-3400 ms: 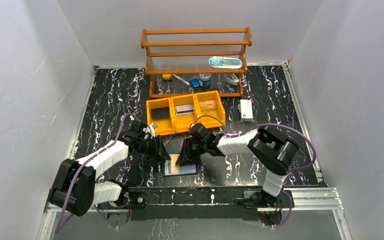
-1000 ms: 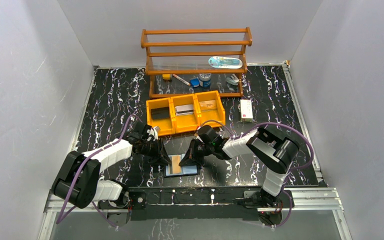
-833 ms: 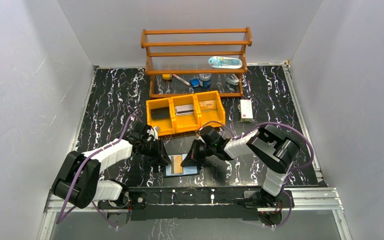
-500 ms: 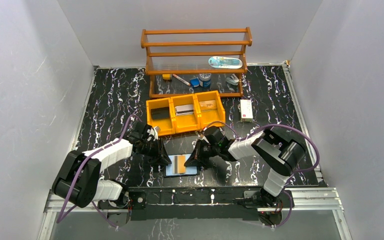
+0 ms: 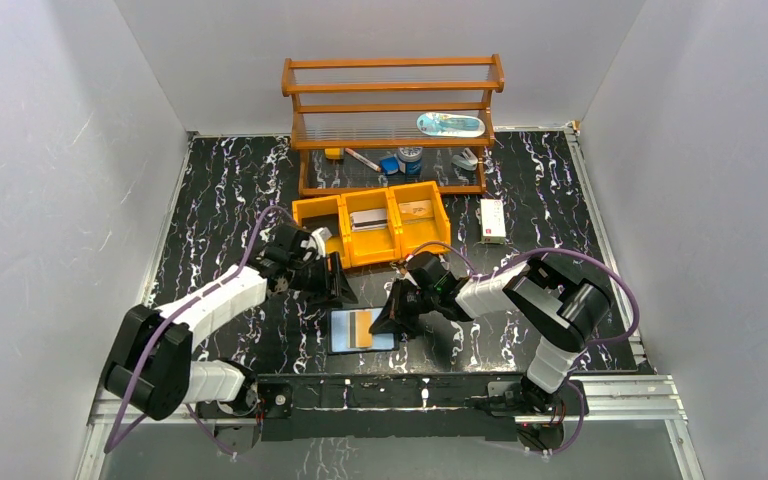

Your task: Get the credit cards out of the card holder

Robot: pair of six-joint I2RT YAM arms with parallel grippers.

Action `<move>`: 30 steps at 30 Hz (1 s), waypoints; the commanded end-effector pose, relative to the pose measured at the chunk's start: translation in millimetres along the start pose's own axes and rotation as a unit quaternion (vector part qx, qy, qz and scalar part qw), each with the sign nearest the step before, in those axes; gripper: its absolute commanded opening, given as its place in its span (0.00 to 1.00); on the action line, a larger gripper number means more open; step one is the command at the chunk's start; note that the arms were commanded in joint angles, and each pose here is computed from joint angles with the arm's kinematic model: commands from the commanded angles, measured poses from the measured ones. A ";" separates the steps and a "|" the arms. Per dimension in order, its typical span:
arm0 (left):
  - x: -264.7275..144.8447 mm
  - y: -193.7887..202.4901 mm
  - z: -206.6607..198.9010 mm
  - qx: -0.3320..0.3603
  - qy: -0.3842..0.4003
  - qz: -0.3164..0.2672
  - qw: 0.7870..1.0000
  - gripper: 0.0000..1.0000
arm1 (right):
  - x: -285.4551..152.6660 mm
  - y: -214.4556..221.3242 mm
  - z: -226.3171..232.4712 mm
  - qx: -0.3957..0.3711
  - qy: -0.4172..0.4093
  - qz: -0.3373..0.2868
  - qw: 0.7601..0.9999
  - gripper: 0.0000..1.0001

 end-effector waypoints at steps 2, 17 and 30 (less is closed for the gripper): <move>12.9 12.0 -12.7 0.023 0.003 0.037 0.999 0.49 | 2.1 -4.8 -1.2 -0.001 0.013 -0.004 1.000 0.07; 29.4 32.3 26.3 0.014 -0.107 0.062 0.992 0.44 | 2.0 -7.9 0.7 0.002 0.010 -0.010 1.000 0.11; 33.1 48.3 34.7 0.017 -0.101 0.098 0.990 0.45 | 2.7 -9.7 12.8 -0.002 -0.034 -0.018 0.999 0.27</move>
Point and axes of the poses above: each gripper's point midway between its finger pads, its own x axis out along the fingers, its own z axis along the line the jaws close on, y = z × x, the point moved 2 cm from there along -x, back along the fingers, and after that the axes turned 9 degrees about -x, right-handed, at the moved point
